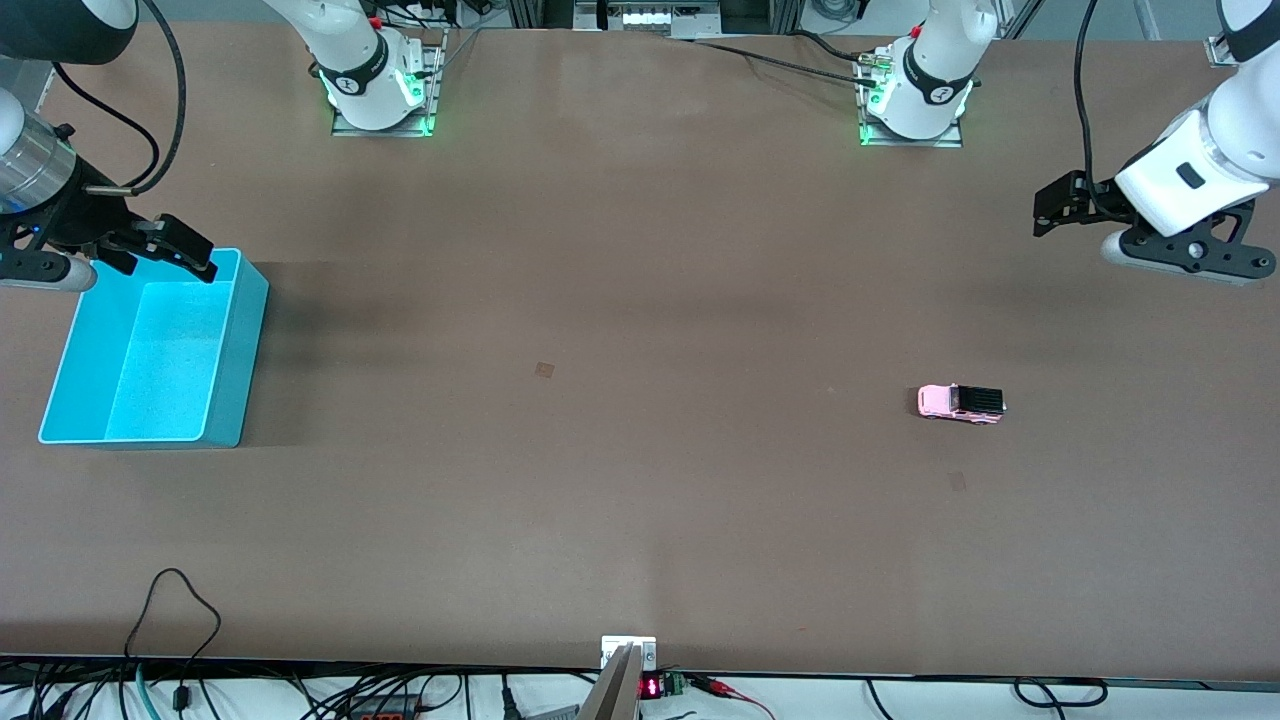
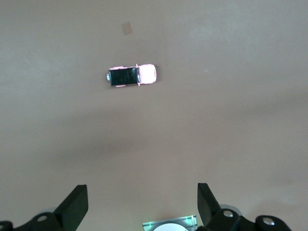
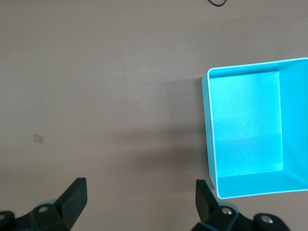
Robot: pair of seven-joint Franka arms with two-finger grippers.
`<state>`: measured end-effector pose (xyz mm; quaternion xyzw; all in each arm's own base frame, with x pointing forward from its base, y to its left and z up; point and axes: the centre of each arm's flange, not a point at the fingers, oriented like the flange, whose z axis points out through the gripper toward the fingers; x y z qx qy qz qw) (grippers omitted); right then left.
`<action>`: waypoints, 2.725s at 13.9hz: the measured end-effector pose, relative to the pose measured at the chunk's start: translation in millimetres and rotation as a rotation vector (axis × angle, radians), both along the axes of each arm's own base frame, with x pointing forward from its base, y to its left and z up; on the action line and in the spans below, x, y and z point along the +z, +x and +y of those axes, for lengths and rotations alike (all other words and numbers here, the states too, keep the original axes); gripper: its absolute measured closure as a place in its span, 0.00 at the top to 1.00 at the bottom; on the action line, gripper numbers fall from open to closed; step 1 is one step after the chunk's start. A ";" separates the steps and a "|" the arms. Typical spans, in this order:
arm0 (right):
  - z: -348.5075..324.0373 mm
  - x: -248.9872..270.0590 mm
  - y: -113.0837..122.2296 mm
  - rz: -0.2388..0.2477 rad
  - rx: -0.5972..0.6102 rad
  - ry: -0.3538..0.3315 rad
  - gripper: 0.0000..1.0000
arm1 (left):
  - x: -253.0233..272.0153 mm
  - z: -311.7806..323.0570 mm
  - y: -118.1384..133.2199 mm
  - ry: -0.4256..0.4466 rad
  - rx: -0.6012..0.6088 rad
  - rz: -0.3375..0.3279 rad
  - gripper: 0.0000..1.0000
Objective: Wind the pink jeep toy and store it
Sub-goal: 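Lower the left gripper down over the pink toy jeep, then close the left gripper on the pink jeep's roof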
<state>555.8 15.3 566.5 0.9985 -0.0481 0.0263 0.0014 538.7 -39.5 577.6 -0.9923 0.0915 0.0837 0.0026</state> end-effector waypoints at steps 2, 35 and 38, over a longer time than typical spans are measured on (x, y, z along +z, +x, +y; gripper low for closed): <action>0.0 -0.1 0.0 0.000 0.000 0.000 1.00 | -5.5 -0.4 -4.1 -0.008 -0.062 0.050 1.00; -0.3 -1.2 0.3 -0.001 0.000 0.000 1.00 | -380.6 41.4 54.9 -0.087 -1.421 -0.064 0.96; -0.3 -1.2 0.3 -0.001 0.000 0.000 1.00 | -382.9 41.1 55.2 -0.086 -1.423 -0.068 0.76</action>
